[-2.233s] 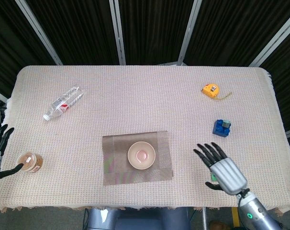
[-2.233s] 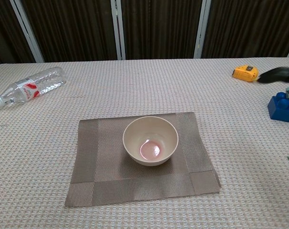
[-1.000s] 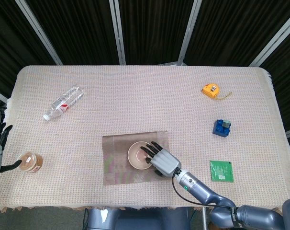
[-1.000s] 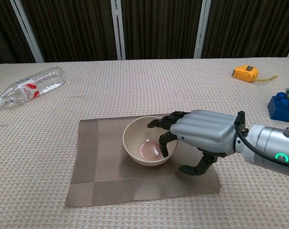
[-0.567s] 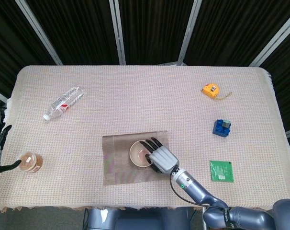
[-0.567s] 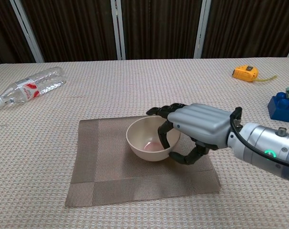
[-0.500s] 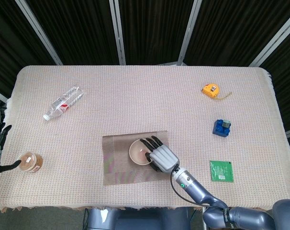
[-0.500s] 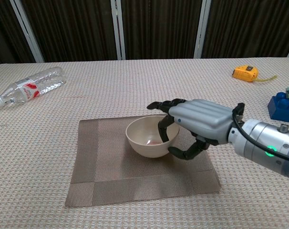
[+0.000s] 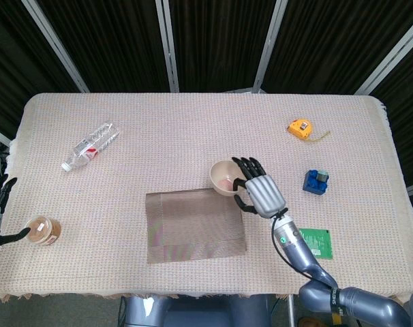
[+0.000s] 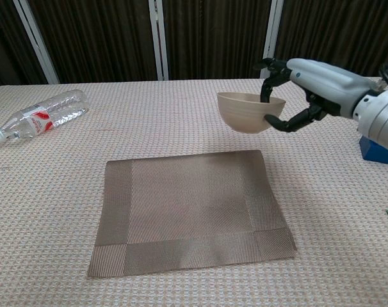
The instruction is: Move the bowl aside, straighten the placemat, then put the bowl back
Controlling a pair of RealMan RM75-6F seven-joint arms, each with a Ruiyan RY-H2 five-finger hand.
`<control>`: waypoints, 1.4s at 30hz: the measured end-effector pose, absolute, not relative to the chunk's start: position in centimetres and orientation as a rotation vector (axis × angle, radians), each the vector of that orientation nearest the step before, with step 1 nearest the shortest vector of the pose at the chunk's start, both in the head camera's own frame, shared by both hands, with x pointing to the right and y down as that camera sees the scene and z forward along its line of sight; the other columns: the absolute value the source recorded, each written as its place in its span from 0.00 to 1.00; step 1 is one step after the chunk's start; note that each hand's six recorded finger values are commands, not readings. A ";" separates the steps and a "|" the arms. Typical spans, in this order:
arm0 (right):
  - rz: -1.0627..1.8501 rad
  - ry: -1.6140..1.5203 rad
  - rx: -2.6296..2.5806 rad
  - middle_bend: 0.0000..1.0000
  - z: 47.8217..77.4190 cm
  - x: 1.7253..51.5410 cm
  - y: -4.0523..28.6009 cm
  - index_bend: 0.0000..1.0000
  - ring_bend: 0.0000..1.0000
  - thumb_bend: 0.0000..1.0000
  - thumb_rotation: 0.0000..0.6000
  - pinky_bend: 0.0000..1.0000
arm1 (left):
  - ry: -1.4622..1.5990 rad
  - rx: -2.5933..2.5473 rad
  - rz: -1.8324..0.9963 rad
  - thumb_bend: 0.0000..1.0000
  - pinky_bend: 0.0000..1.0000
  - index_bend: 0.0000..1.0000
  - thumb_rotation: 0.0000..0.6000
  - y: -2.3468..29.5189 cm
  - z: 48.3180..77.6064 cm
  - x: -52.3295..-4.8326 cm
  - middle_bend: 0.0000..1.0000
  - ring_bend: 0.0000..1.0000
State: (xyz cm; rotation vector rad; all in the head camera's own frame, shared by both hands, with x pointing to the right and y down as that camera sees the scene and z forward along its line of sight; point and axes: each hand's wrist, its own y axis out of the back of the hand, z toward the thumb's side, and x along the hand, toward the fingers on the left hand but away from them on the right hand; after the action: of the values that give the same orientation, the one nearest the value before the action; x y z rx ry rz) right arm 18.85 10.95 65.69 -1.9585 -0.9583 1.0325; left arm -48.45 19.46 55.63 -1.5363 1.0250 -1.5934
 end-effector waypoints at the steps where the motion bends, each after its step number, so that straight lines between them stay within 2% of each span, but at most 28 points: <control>1: 1.047 -0.972 -1.941 0.03 65.8 19.4 10.4 0.68 0.00 0.44 1.00 0.00 | 1.023 -1.537 -1.594 0.01 0.00 0.00 1.00 19.5 55.7 -48.4 0.00 0.00; 11: 1.291 -0.977 -1.712 0.05 69.1 25.8 5.2 0.68 0.00 0.44 1.00 0.00 | 1.025 -1.526 -1.607 0.01 0.00 0.00 1.00 19.3 56.0 -48.5 0.00 0.00; 17: 1.423 -0.942 -1.644 0.05 72.0 28.4 4.4 0.65 0.00 0.42 1.00 0.00 | 1.029 -1.518 -1.618 0.01 0.00 0.00 1.00 19.3 56.1 -48.6 0.00 0.00; 18: 1.435 -0.938 -1.641 0.04 72.3 28.5 4.5 0.60 0.00 0.39 1.00 0.00 | 1.030 -1.518 -1.622 0.01 0.00 0.00 1.00 19.3 56.1 -48.7 0.00 0.00; 20: 1.455 -0.934 -1.640 0.01 73.1 28.7 4.7 0.33 0.00 0.15 1.00 0.00 | 1.032 -1.518 -1.626 0.01 0.00 0.00 1.00 19.4 56.2 -48.7 0.00 0.00; 22: 1.463 -0.936 -1.643 0.00 73.6 28.7 4.9 0.10 0.00 0.01 1.00 0.00 | 1.033 -1.516 -1.626 0.01 0.00 0.00 1.00 19.4 56.2 -48.7 0.00 0.00; 23: 1.463 -0.940 -1.648 0.00 73.9 28.7 5.0 0.04 0.00 0.00 1.00 0.00 | 1.034 -1.517 -1.625 0.01 0.00 0.00 1.00 19.4 56.2 -48.7 0.00 0.00; 25: 1.458 -0.950 -1.660 0.00 74.0 28.7 5.2 0.00 0.00 0.00 1.00 0.00 | 1.034 -1.517 -1.624 0.01 0.00 0.00 1.00 19.4 56.2 -48.7 0.00 0.00; 30: 1.408 -0.983 -1.681 0.00 72.8 28.9 5.3 0.00 0.00 0.00 1.00 0.00 | 1.034 -1.526 -1.615 0.02 0.00 0.00 1.00 19.4 56.1 -48.5 0.00 0.00; 36: 1.297 -1.059 -1.681 0.00 69.0 30.3 6.1 0.00 0.00 0.00 1.00 0.00 | 1.048 -1.577 -1.521 0.02 0.00 0.00 1.00 19.2 55.5 -47.3 0.00 0.00; 42: 1.207 -1.135 -1.696 0.00 63.6 33.3 9.0 0.00 0.00 0.00 1.00 0.00 | 0.958 -1.696 -1.344 0.09 0.00 0.20 1.00 19.5 55.3 -44.2 0.00 0.00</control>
State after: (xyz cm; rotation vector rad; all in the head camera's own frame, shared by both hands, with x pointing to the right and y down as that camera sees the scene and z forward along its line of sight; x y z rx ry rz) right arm 33.33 9.03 63.64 -1.6961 -1.1348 1.2067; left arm -44.23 19.51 55.26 -1.6964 0.9576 -1.3437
